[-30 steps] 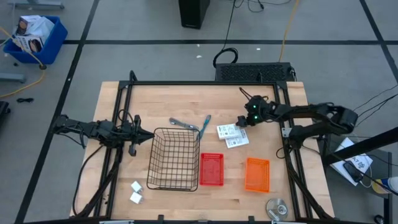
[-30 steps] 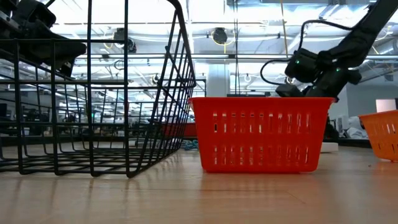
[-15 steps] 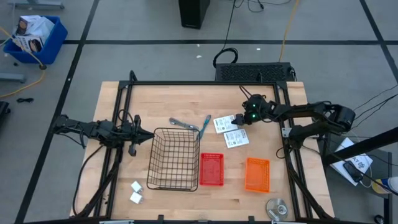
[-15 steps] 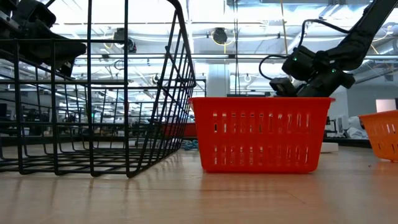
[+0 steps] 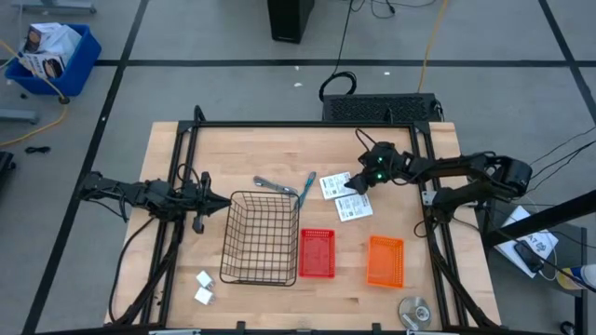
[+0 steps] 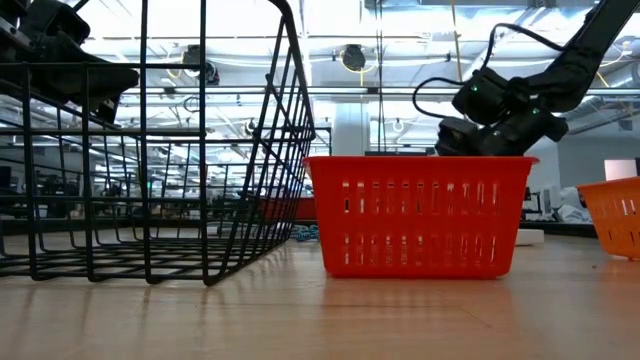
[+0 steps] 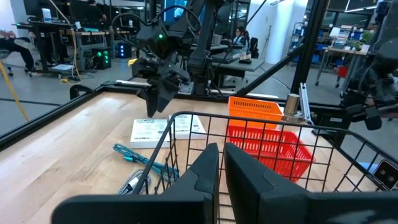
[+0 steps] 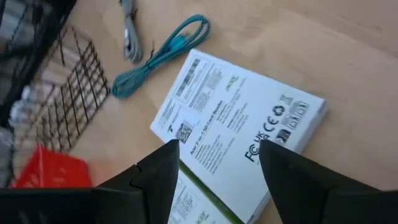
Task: Pick and place items into bin
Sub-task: Put the blue charger cable into the wire basket
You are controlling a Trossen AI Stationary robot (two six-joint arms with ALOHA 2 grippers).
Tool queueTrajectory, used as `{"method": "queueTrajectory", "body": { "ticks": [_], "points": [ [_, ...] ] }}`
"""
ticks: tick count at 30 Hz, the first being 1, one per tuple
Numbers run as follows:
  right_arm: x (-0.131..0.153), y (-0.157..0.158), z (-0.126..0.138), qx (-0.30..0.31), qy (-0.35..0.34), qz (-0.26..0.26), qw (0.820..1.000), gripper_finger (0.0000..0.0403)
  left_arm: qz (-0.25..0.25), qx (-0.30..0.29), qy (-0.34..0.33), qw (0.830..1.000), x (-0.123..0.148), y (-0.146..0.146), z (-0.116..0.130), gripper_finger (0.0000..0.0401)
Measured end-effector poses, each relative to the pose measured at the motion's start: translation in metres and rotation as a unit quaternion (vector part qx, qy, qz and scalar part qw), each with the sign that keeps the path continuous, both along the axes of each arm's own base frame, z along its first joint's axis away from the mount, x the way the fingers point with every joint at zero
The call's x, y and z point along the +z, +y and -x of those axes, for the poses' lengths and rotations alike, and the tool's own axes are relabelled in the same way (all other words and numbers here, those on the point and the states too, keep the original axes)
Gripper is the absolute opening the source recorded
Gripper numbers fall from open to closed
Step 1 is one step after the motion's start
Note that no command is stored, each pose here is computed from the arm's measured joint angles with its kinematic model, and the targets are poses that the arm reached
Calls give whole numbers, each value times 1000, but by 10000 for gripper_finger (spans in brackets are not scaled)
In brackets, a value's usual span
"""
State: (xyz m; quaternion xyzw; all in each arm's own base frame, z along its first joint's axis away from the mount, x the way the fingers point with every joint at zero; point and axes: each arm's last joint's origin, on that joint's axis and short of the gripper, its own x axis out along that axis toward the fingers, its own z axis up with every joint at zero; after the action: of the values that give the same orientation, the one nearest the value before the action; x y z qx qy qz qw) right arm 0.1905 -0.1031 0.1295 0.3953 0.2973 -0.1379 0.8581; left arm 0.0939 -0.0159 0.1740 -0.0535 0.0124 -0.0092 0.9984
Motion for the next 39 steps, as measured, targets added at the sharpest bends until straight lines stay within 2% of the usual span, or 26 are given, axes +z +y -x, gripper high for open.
{"method": "queueTrajectory", "body": {
  "ticks": [14,19,23,30,36,39],
  "points": [
    [9,19,-7,117,-22,105,987,215,0,0,0,1000,0,0,0,33],
    [27,29,-7,141,-50,193,970,215,0,0,0,1000,0,0,0,33],
    [40,39,-3,128,-46,243,960,215,0,0,0,1000,0,0,0,33],
    [46,63,9,133,8,295,946,215,0,0,0,1000,0,0,0,33],
    [51,78,9,156,-4,318,935,215,0,0,0,1000,0,0,0,33],
    [51,82,8,160,-8,310,937,215,0,0,0,1000,0,0,0,33]
  ]
}}
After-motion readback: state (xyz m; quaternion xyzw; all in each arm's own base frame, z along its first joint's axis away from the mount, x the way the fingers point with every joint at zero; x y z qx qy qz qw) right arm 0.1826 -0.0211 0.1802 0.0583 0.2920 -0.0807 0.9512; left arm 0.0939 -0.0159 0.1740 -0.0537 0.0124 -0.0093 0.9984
